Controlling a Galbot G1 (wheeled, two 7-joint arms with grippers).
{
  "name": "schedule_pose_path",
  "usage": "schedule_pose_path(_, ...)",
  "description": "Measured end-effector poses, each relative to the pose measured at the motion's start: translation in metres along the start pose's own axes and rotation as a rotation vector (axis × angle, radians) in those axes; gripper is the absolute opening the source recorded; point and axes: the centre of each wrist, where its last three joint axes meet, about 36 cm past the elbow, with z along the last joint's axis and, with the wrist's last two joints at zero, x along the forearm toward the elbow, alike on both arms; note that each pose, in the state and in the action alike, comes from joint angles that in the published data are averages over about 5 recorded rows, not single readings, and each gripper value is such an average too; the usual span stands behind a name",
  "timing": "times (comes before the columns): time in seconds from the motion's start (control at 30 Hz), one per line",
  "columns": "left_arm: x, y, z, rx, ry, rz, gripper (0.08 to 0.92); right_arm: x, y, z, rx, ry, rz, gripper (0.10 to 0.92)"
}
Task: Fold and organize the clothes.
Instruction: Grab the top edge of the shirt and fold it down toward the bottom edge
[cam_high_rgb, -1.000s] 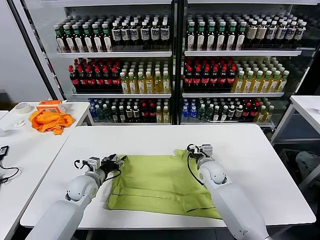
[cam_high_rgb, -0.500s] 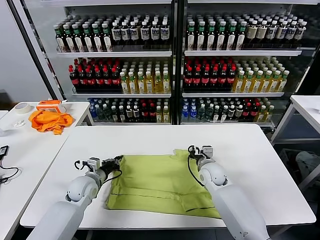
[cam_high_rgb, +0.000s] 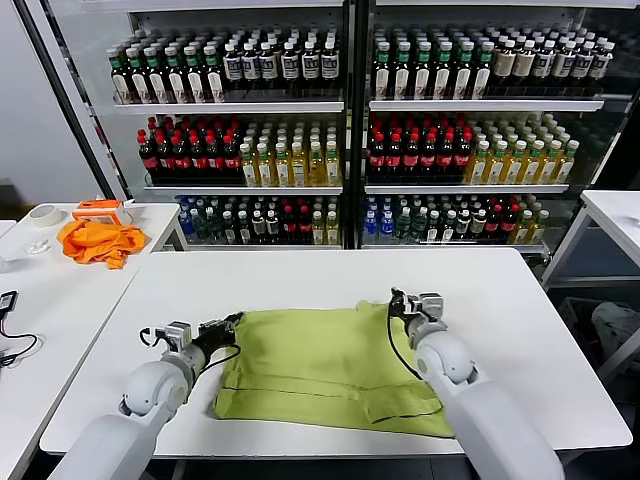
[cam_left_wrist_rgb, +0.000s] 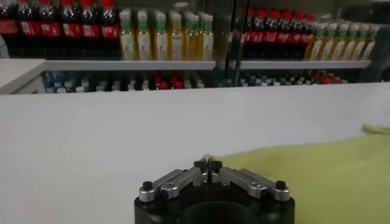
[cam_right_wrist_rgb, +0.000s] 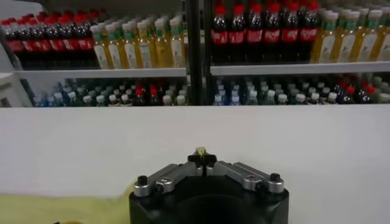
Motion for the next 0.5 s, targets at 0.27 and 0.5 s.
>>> schedule_pose_path(0.27,0.025,-0.006,0.005,-0.008,-0.025,0.019,0.084,0.048,0.002,0.015,0.022,-0.012,-0.019,0.106)
schedule_pose_path(0.5,0.043,-0.014,0.01,-0.013,-0.039,0.04,0.084,0.082,0.011,0.028,0.051,-0.017,-0.029,0.106)
